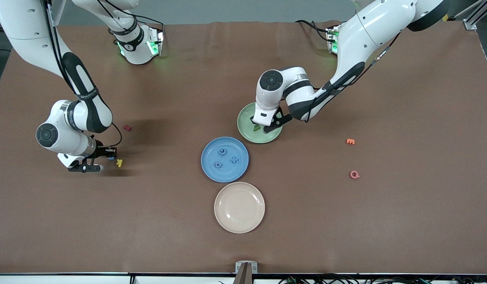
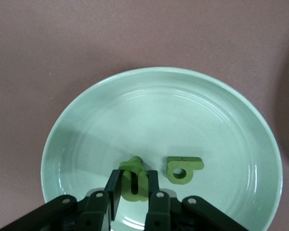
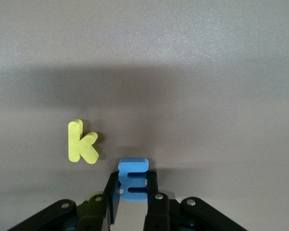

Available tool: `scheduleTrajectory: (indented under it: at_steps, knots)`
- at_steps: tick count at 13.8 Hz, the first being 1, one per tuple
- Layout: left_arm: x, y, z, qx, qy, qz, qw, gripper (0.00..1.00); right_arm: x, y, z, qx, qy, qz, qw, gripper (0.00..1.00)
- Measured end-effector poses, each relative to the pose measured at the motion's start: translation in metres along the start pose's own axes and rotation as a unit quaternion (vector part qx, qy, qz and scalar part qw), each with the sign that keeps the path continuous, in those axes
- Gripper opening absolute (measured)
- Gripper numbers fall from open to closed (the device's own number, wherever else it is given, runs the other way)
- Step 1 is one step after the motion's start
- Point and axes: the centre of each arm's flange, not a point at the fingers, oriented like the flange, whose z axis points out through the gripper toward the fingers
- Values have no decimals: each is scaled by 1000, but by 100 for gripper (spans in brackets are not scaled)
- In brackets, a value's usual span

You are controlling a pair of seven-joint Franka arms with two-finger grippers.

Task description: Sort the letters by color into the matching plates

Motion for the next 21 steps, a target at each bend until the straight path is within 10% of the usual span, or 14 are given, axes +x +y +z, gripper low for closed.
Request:
scheduleTrajectory:
  at_steps: [4, 11, 21]
  knots:
    - [0, 0, 0, 0, 0, -19, 1000, 33, 2, -1, -3, 0, 3, -1, 1000, 27]
    - [18, 9, -15, -18, 6, -64, 998, 100, 35, -57, -104, 4, -33, 22, 999, 27]
    - [188, -6, -124, -36, 79, -70, 994, 100, -25, -385, -124, -9, -4, 207, 978, 27]
